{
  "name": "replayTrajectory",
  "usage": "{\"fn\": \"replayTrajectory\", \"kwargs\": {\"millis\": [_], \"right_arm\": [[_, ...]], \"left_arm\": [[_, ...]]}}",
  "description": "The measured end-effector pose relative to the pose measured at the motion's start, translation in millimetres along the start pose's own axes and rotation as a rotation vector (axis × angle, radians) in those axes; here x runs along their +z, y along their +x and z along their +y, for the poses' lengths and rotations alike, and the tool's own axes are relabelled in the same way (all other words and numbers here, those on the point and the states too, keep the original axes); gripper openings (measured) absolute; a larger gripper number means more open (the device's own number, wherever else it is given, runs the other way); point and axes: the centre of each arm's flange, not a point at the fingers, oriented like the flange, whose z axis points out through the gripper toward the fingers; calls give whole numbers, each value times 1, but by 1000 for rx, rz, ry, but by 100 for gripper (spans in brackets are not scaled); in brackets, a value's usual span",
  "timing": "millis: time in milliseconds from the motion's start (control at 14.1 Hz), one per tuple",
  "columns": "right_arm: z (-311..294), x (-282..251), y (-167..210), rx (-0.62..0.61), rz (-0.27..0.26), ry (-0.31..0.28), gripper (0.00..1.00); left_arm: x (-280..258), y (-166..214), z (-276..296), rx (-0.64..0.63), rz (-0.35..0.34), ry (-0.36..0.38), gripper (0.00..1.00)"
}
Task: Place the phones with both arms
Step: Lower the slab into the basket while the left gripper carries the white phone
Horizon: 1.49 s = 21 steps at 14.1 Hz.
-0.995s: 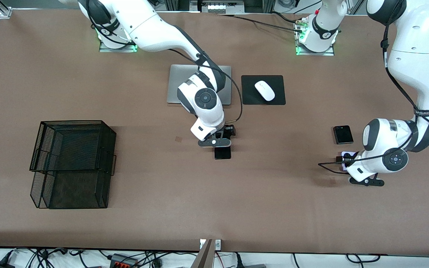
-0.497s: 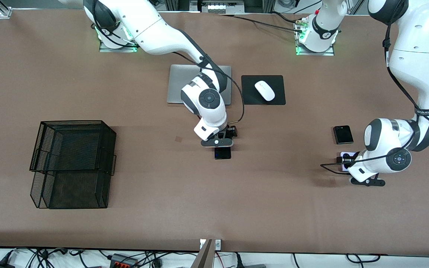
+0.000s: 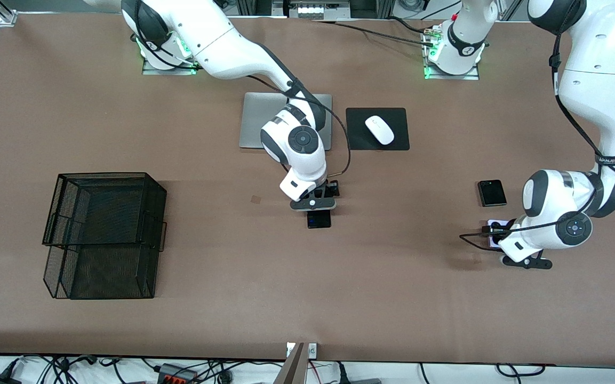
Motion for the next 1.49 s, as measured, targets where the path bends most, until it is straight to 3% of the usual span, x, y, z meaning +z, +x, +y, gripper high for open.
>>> {"fn": "replayTrajectory", "kwargs": {"millis": [71,426,639,924,1137,1279,1492], "right_arm": [[0,0,1,-1,2,-1,81],[8,-12,12,13,-6,-29,81],[36,-72,51,71,-17,-71,81],[151,-182,118,114,-86,-132,81],[254,-222,145,115,-151,-156,81],[310,-227,151,99,-200,-164,81],[377,-228,154,46,-285,-164,81]], "left_arm": [[-6,2,-1,-1,-4,2,83],[-50,14,19,20,-33,19,83],[-75,21,47,48,-27,34,83],[-95,20,93,57,-56,-6,83],[-117,7,190,131,-70,-79,83],[-119,-7,266,122,-77,-95,83],[-106,-25,368,64,-34,-186,83]]}}
